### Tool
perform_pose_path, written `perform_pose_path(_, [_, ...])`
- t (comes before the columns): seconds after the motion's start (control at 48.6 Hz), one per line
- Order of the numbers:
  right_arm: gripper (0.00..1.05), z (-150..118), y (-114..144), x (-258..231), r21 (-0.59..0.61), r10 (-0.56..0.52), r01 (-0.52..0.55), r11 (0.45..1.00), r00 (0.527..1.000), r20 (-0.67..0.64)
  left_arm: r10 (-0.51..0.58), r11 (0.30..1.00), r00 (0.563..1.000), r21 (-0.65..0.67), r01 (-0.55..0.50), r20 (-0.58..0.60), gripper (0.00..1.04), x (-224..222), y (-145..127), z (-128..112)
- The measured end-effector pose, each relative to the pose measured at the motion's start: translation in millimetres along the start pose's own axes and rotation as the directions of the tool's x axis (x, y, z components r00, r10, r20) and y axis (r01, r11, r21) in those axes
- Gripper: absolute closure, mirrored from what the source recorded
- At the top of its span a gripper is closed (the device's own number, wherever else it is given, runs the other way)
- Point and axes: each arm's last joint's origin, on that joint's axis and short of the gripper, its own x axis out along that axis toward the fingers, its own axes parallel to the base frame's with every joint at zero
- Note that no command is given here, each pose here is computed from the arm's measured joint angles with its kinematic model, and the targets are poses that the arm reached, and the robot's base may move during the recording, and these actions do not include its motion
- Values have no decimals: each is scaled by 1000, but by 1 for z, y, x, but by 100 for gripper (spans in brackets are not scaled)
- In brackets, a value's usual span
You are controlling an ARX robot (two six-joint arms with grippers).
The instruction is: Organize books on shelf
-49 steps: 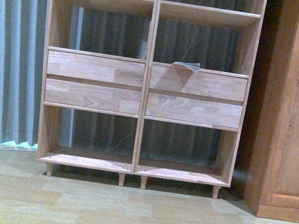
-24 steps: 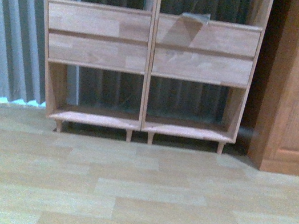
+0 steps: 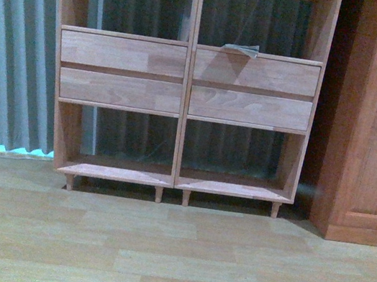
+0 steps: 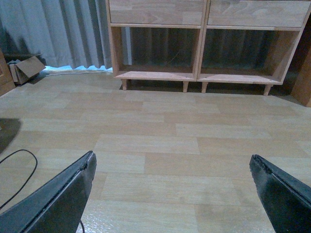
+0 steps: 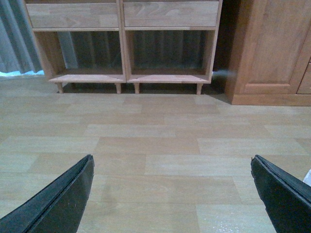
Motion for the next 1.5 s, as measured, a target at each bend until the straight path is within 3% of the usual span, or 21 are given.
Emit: perform_pose_path(1.503, [7,0,0,0,0,0,0,1000,1000,0,0,1000,1000,0,0,0,7,0,0,0])
